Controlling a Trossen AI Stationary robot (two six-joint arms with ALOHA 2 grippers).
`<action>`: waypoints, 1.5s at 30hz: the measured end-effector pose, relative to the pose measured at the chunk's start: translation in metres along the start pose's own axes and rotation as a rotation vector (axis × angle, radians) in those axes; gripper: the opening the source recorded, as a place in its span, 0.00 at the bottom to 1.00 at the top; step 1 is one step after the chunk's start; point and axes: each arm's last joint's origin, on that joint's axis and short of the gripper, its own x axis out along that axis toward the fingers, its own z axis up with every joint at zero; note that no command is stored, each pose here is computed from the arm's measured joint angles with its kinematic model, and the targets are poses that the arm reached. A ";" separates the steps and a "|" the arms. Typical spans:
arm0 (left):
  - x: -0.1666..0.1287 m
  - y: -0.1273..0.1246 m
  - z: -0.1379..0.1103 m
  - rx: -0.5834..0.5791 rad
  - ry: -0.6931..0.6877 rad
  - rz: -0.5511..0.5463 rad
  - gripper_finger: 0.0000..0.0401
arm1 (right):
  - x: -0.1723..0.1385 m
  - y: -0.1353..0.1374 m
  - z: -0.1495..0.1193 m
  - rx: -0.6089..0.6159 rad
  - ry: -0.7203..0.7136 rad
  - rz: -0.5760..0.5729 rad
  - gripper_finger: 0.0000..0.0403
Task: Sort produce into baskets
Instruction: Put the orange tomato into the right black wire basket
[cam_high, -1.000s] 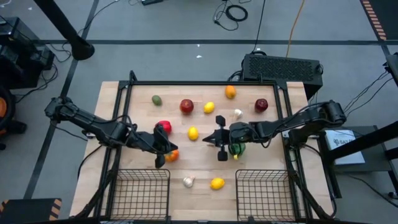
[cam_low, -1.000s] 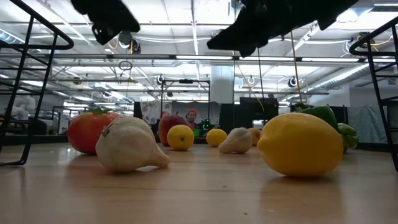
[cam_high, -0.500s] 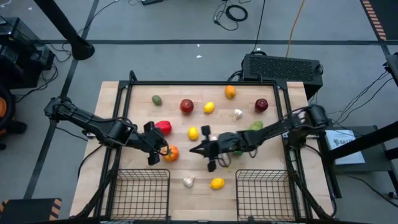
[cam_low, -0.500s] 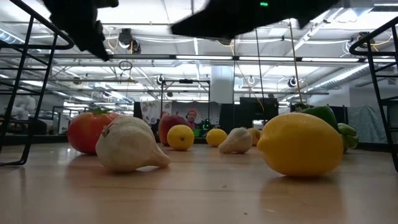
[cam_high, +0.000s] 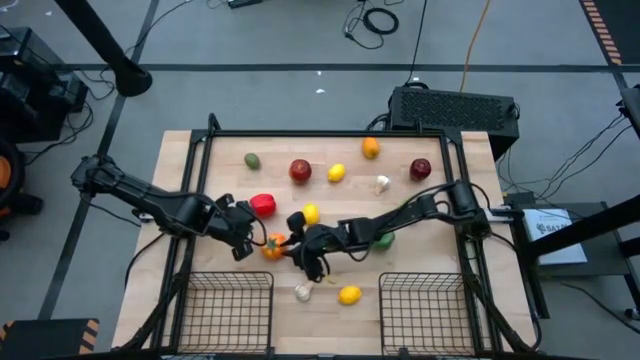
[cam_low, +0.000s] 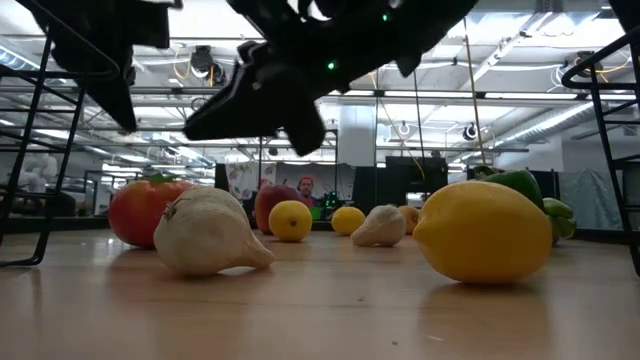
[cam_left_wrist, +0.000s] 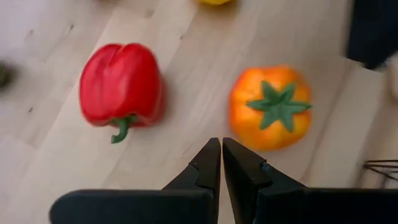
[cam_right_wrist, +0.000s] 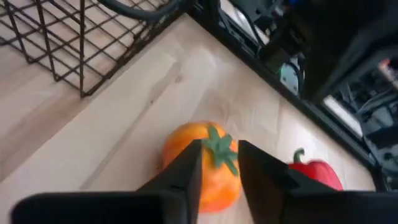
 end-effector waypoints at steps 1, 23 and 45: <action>0.002 0.001 -0.002 0.002 0.004 0.008 0.07 | 0.003 0.001 -0.001 -0.010 -0.011 -0.005 0.29; 0.026 0.005 -0.018 -0.039 0.013 0.019 0.07 | 0.027 0.014 -0.020 -0.165 -0.071 -0.051 0.37; 0.057 -0.009 -0.017 0.121 0.070 0.087 0.07 | 0.032 0.006 -0.027 -0.144 -0.108 -0.058 0.32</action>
